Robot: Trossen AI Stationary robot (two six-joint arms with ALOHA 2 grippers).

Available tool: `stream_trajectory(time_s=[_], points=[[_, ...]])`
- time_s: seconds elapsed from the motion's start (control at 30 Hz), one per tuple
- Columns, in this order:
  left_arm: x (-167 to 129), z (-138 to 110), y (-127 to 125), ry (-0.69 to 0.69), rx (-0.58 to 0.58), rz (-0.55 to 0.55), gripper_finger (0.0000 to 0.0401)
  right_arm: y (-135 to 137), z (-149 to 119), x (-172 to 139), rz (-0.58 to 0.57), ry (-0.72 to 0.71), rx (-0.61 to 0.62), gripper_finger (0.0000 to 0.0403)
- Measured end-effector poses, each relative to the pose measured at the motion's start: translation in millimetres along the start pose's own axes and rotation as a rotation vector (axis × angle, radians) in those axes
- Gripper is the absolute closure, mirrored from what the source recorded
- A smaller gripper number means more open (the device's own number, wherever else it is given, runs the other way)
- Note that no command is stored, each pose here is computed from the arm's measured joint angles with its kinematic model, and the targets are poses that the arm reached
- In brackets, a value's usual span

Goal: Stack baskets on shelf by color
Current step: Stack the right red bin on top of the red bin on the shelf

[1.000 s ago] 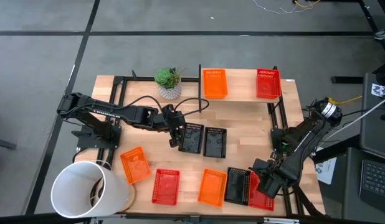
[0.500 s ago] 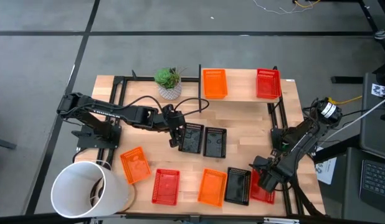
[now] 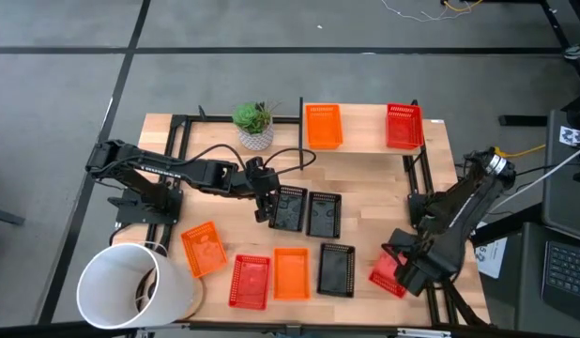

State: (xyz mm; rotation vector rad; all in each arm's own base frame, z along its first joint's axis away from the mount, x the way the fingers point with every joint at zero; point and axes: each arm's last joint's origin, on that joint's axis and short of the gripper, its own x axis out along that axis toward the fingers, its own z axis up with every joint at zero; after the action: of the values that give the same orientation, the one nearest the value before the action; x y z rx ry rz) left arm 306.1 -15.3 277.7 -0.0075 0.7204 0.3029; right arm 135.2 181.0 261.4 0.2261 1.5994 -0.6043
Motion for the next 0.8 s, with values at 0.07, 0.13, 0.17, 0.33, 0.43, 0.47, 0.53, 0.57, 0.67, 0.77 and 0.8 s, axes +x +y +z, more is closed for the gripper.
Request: stream_trajectory(time_s=[0.07,0.13,0.17,0.33,0.43,0.47,0.53,0.57,0.67,0.77,0.8], points=[[0,0,0,0.000,0.001,0.000,0.0246,-3,2,-22,0.030,-0.065,0.001,0.0402],[0,0,0,-0.001,0.000,0.000,0.0246,-7,6,-41,0.117,-0.249,-0.003,0.0402],[0,0,0,-0.001,0.000,0.000,0.0246,-11,9,-50,0.127,-0.346,0.006,0.0402],[0,1,0,-0.006,-0.001,-0.002,0.0246,-36,21,-83,0.141,-0.837,0.016,0.0402],[0,1,0,-0.006,-0.002,-0.002,0.0246,-62,30,-99,0.071,-1.067,0.026,0.0402],[0,1,0,-0.006,-0.002,-0.002,0.0246,-71,34,-103,0.036,-1.130,0.034,0.0402],[0,1,0,-0.006,-0.002,-0.001,0.0246,-92,40,-111,-0.049,-1.235,0.057,0.0403],[0,1,0,-0.006,-0.002,-0.002,0.0246,-104,42,-115,-0.093,-1.276,0.072,0.0403],[0,1,0,-0.006,-0.002,-0.001,0.0246,-144,45,-127,-0.218,-1.342,0.133,0.0403],[0,1,0,-0.006,-0.002,-0.002,0.0246,-185,44,-139,-0.319,-1.333,0.195,0.0403],[0,1,0,-0.006,-0.002,-0.002,0.0246,-200,41,-144,-0.347,-1.323,0.217,0.0403]])
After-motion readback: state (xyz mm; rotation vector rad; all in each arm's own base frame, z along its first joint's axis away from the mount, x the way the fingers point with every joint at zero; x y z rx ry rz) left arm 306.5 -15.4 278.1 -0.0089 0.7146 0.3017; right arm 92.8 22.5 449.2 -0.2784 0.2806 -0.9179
